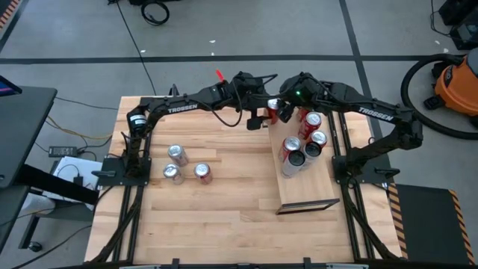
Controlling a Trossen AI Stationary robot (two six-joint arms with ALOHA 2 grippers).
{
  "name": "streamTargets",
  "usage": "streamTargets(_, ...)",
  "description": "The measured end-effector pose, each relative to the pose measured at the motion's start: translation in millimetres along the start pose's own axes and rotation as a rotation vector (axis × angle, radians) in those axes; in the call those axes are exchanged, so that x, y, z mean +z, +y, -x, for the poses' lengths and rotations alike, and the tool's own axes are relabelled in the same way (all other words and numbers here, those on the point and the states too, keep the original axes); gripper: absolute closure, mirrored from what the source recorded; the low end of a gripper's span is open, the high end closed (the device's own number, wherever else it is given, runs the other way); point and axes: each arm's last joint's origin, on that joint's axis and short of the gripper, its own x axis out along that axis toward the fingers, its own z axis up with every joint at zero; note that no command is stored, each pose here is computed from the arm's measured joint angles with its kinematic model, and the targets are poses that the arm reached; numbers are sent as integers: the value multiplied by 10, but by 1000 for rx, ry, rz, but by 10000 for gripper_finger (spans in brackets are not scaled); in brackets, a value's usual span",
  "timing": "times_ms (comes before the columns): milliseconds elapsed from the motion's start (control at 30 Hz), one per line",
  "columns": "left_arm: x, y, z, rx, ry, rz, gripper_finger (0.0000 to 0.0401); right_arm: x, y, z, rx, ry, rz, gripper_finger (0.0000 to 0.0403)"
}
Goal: Place canned beverage on shelf
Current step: Put the red black soda can on the shelf aligned with the other red black soda can
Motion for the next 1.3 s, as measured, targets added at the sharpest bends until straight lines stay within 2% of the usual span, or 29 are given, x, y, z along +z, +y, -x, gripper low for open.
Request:
streamTargets(233,44,15,-1,73,-13,33,30,-32,-43,72,-23,2,1,133)
streamTargets(633,64,-7,21,61,-6,-6,30,-37,-44,82,-18,3,-5,133)
streamTargets(900,98,1,29,48,-48,15,30,-41,-44,77,-24,9,-13,133)
streamTargets(1300,150,30,24,79,-107,-16,30,-60,-57,87,-52,26,-11,133)
